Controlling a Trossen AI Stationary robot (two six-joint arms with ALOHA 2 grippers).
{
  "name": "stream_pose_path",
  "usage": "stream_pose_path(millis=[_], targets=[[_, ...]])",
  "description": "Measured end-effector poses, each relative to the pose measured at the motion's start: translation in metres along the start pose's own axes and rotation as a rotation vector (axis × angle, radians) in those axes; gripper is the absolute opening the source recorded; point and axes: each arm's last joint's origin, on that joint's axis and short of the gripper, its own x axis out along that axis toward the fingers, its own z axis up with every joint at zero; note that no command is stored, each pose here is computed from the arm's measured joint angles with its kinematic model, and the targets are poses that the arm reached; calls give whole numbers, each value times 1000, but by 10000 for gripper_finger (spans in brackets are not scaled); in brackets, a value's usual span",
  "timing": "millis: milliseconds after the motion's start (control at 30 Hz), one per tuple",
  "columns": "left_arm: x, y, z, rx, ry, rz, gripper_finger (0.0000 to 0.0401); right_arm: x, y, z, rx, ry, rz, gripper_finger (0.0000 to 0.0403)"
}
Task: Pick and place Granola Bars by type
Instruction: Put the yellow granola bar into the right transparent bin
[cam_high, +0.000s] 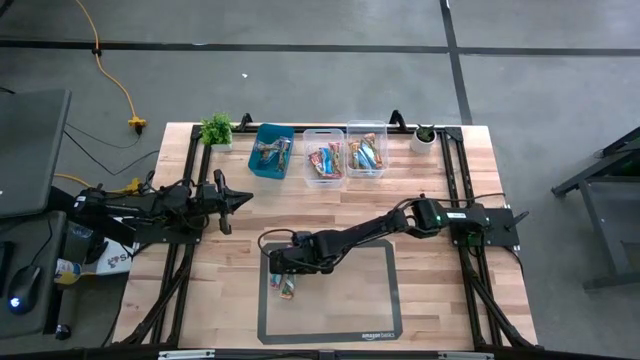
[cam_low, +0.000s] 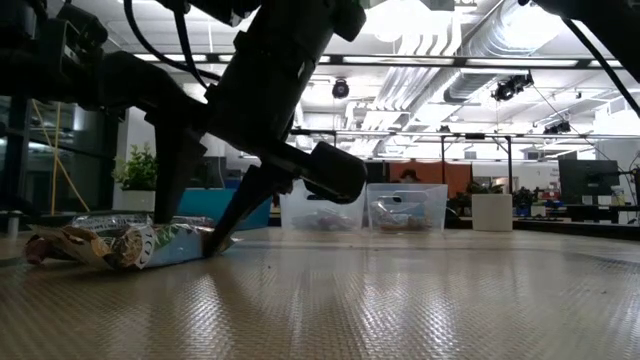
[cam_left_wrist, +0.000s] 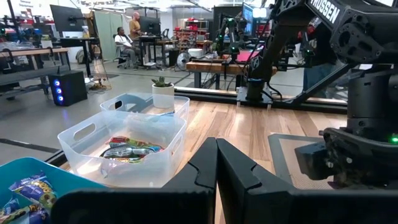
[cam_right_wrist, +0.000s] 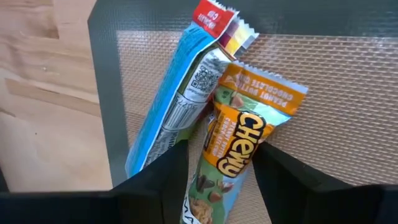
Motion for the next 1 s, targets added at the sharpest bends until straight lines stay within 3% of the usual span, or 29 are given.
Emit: stream_pose_path(millis=[400, 1000], targets=[[0, 0, 0, 0, 0, 0, 0, 1, -1, 0, -7, -5, -7, 161], [0, 0, 0, 0, 0, 0, 0, 3, -2, 1, -53, -14, -16, 74]])
